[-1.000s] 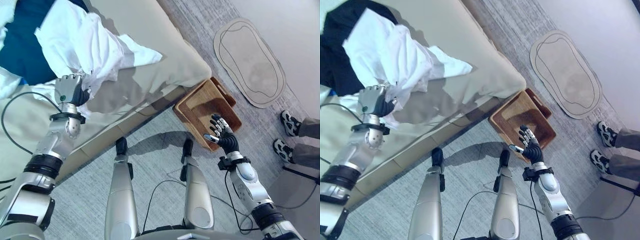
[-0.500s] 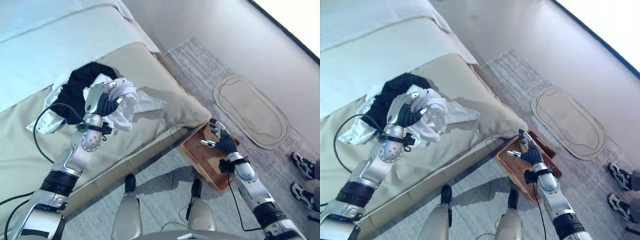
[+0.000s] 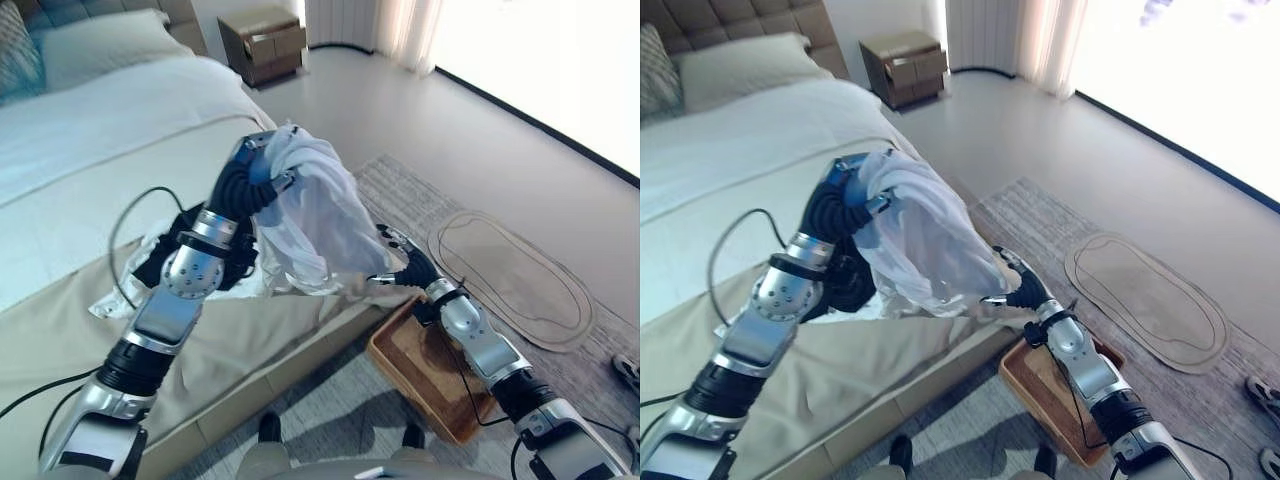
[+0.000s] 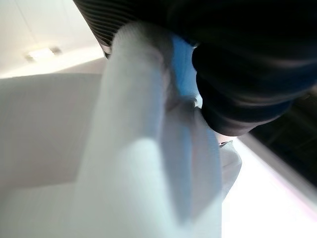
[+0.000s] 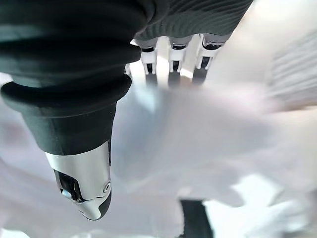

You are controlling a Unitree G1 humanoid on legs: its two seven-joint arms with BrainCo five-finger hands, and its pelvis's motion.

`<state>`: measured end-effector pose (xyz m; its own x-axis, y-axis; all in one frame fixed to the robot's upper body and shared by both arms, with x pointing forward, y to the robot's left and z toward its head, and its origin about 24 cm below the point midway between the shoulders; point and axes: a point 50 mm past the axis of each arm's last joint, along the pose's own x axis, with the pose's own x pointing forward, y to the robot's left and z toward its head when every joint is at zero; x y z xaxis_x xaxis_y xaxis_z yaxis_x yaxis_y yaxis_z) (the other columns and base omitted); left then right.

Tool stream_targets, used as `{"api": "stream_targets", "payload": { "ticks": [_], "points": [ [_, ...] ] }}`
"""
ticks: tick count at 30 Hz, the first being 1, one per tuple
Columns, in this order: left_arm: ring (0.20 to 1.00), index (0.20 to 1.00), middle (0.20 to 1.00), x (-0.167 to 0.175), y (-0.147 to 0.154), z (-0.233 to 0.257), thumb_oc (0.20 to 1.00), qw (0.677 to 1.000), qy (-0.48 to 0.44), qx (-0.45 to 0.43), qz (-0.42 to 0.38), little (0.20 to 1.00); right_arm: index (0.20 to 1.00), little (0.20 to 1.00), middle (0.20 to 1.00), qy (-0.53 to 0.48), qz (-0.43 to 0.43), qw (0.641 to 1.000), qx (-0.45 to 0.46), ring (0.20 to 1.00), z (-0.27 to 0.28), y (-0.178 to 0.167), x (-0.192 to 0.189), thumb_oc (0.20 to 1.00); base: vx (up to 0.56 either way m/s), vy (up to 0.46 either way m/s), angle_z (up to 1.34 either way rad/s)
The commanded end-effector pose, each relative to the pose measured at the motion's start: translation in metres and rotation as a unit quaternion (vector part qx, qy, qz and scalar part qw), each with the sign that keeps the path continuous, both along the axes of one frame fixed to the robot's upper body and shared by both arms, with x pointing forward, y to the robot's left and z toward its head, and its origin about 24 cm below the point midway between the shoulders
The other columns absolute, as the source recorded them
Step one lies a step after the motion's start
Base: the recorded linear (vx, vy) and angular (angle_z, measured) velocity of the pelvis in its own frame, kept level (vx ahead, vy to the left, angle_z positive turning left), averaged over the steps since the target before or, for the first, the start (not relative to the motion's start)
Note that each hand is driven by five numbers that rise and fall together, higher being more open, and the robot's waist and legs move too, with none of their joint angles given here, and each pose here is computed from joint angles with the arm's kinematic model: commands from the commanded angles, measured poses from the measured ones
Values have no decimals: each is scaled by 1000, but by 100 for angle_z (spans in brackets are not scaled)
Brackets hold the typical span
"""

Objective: Pick up clothes into the bucket

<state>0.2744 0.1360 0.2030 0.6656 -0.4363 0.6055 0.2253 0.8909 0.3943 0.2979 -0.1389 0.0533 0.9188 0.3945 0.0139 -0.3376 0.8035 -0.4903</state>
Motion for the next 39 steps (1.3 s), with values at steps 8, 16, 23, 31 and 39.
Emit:
{"api": "stream_targets", "payload": {
  "ticks": [8, 16, 23, 31, 39],
  "points": [
    [200, 200, 200, -9, -23, 31, 200, 990, -28, -68, -116, 200, 1000, 1000, 1000, -12, 66, 996, 65, 1000, 18, 37, 1, 1000, 14, -10, -1],
    [200, 200, 200, -14, -45, 9, 200, 980, 33, -96, -169, 200, 1000, 1000, 1000, 5, 104, 984, 147, 1000, 25, 67, -2, 1000, 0, 0, 0],
    [200, 200, 200, -14, -57, 2, 200, 975, 60, -96, -194, 200, 1000, 1000, 1000, 23, 147, 970, 192, 1000, 31, 85, -6, 1000, 0, 0, 0],
    [200, 200, 200, -16, -71, -1, 200, 962, 83, -115, -234, 200, 1000, 1000, 1000, 31, 183, 959, 213, 1000, 38, 102, -8, 1000, 0, 0, 0],
    [200, 200, 200, -14, -63, -3, 200, 967, 78, -109, -215, 200, 200, 200, 200, 62, 166, 955, 240, 200, 24, 93, -12, 200, 0, 0, 0]
  ]
}}
